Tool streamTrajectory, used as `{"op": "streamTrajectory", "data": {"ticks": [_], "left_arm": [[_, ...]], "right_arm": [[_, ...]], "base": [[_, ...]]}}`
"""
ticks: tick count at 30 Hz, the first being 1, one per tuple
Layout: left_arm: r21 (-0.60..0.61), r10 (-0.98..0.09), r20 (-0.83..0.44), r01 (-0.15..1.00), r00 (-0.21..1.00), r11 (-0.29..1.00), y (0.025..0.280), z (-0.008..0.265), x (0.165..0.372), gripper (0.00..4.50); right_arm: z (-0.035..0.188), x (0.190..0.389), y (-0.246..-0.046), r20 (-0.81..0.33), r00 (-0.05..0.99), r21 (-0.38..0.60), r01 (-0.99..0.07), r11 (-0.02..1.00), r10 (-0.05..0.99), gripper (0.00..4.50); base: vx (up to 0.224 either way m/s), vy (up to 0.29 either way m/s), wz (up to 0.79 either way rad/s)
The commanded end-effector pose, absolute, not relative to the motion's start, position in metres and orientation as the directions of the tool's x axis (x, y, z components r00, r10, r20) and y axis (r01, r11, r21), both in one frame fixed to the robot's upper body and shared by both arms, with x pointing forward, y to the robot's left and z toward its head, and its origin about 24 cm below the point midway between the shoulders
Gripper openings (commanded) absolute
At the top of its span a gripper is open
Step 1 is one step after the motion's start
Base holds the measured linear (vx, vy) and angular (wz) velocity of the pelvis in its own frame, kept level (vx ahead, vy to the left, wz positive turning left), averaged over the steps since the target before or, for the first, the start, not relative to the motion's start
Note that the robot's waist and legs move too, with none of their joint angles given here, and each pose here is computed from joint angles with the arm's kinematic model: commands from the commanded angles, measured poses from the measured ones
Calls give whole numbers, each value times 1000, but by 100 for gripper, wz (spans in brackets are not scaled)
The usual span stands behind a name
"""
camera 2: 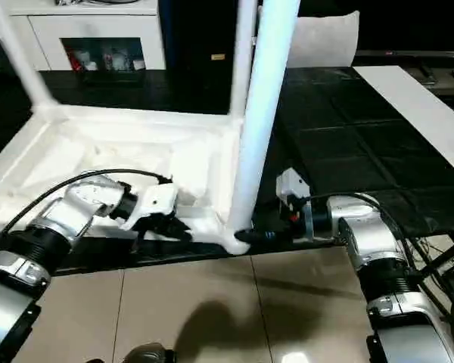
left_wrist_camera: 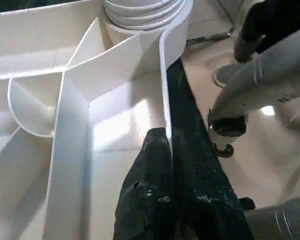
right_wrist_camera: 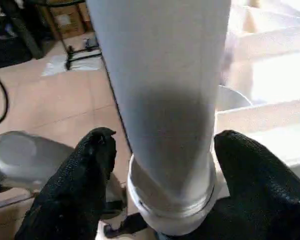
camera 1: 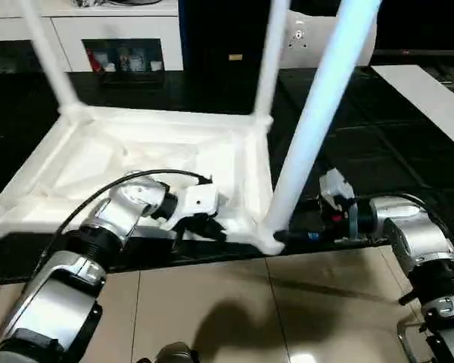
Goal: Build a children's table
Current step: Rotate leg to tighten
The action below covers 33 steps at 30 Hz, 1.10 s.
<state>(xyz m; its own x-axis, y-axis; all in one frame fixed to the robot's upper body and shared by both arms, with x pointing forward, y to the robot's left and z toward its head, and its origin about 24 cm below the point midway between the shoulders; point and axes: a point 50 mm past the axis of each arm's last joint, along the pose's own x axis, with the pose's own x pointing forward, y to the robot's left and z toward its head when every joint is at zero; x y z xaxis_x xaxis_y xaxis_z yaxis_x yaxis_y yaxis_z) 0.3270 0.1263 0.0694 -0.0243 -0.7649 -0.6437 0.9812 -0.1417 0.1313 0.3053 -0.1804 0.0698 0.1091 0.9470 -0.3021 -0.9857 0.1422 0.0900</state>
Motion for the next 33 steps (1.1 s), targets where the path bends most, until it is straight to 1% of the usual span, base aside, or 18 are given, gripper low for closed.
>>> {"op": "streamTrajectory", "data": {"ticks": [1,2,3,5,7,9,11,13,16,19,21,23,24,26,27,29,30,33], "left_arm": [[153,-745,-663,962,-72,-228,119,76,327,0],[146,-740,-668,959,-85,-242,120,75,326,0],[136,-729,-676,954,-108,-267,122,75,324,0],[132,-727,-677,953,-115,-274,122,75,324,0],[131,-726,-677,952,-118,-277,122,74,324,0],[127,-723,-679,951,-124,-282,123,74,324,0],[126,-722,-681,951,-123,-281,123,74,324,0],[125,-724,-679,953,-122,-278,123,73,324,0],[103,-752,-647,963,-124,-248,120,73,323,0],[90,-776,-624,977,-97,-195,118,73,325,0],[80,-799,-600,991,-35,-103,114,74,329,0],[47,-819,-574,998,3,-30,108,75,332,0],[44,-828,-560,999,31,8,105,76,333,0],[47,-838,-538,996,92,79,99,78,336,0],[50,-839,-532,994,111,100,96,78,337,0],[59,-830,-523,980,192,189,88,77,342,0],[71,-807,-526,960,267,271,77,74,345,0],[75,-796,-533,953,286,292,73,72,345,0]], "right_arm": [[72,305,-179,-295,78,93,-990,110,952,306],[72,304,-179,-296,71,93,-990,103,953,306],[71,304,-179,-291,58,100,-991,91,955,292],[70,304,-178,-289,54,103,-991,88,956,269],[70,304,-178,-286,50,108,-991,84,957,266],[68,303,-177,-283,32,121,-990,69,958,236],[67,302,-176,-281,19,131,-990,58,959,230],[65,302,-176,-276,9,144,-988,50,961,207],[62,299,-174,-257,-9,174,-984,37,966,200],[59,299,-170,-239,18,183,-981,63,971,195],[56,303,-164,-235,113,199,-967,162,965,195],[53,315,-158,-238,263,217,-924,315,935,195],[52,320,-155,-248,330,199,-903,381,911,195],[51,329,-151,-267,425,176,-861,477,865,195],[50,331,-149,-274,448,174,-847,502,851,195],[50,341,-141,-291,551,175,-773,610,782,195],[51,351,-129,-291,659,207,-665,718,694,195],[52,353,-124,-280,696,221,-624,750,661,195]], "base": [[0,0,0],[0,0,0],[0,0,0],[0,0,0],[0,0,0],[0,0,0],[0,0,0],[0,0,0],[0,0,0],[0,0,0],[0,0,0],[0,0,0],[0,0,0],[0,0,0],[0,0,0],[0,0,0],[0,0,0],[0,0,0]]}}
